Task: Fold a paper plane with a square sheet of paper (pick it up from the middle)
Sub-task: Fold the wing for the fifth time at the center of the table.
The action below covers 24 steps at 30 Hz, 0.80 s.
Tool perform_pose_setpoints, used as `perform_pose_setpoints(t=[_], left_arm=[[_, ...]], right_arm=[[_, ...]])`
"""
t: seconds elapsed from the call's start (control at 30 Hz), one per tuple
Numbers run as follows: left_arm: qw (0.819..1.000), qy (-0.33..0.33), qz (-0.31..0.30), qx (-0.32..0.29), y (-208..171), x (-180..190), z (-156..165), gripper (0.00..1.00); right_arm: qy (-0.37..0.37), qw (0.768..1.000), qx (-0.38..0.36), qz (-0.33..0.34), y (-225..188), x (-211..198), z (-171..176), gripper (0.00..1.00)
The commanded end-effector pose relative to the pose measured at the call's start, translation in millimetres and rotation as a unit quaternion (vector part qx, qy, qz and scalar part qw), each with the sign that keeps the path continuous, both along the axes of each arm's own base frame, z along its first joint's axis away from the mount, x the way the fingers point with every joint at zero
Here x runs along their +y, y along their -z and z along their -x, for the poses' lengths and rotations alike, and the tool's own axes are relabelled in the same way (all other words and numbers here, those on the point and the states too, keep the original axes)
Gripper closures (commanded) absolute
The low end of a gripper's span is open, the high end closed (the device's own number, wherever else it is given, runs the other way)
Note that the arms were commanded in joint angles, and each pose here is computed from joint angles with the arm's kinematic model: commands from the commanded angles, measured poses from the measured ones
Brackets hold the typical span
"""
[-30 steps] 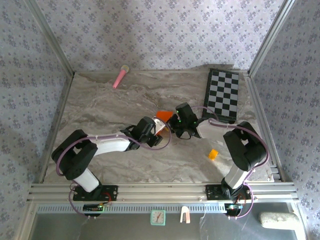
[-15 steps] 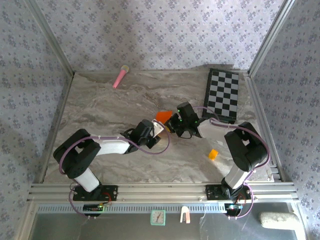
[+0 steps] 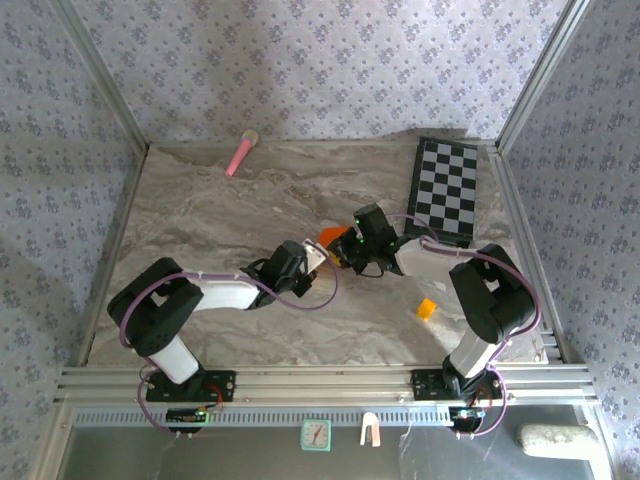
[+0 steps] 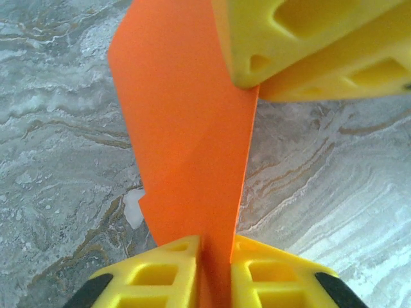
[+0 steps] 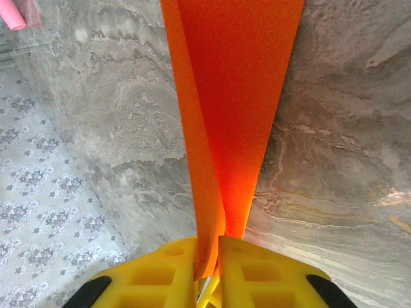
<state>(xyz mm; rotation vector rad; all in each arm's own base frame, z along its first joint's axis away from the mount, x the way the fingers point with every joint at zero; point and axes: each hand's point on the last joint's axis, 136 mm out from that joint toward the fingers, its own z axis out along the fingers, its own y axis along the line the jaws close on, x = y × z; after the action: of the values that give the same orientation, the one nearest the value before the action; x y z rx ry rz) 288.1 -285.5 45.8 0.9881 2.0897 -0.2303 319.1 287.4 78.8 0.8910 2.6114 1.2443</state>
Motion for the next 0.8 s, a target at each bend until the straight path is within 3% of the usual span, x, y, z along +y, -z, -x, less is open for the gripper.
perform_pose_setpoints(t=[0.0, 0.17, 0.27, 0.77], left_arm=[[1.0, 0.004, 0.004, -0.004, 1.2, -2.5, 0.7, 0.86], [1.0, 0.005, 0.009, 0.005, 3.0, -3.2, 3.3, 0.92], [1.0, 0.008, 0.016, 0.014, 4.5, -4.3, 6.5, 0.96], [0.985, -0.001, 0.123, 0.119, -0.2, -10.2, 15.8, 1.0]], right_arm=[[-0.001, 1.0, 0.013, 0.004, -4.2, -5.5, 4.8, 0.72], [-0.005, 0.999, 0.006, 0.033, -5.4, -15.9, 4.4, 0.42], [-0.004, 0.999, -0.012, 0.05, -11.1, -24.7, 1.3, 0.32], [0.017, 0.995, -0.048, 0.083, -18.1, -61.0, -4.2, 0.24]])
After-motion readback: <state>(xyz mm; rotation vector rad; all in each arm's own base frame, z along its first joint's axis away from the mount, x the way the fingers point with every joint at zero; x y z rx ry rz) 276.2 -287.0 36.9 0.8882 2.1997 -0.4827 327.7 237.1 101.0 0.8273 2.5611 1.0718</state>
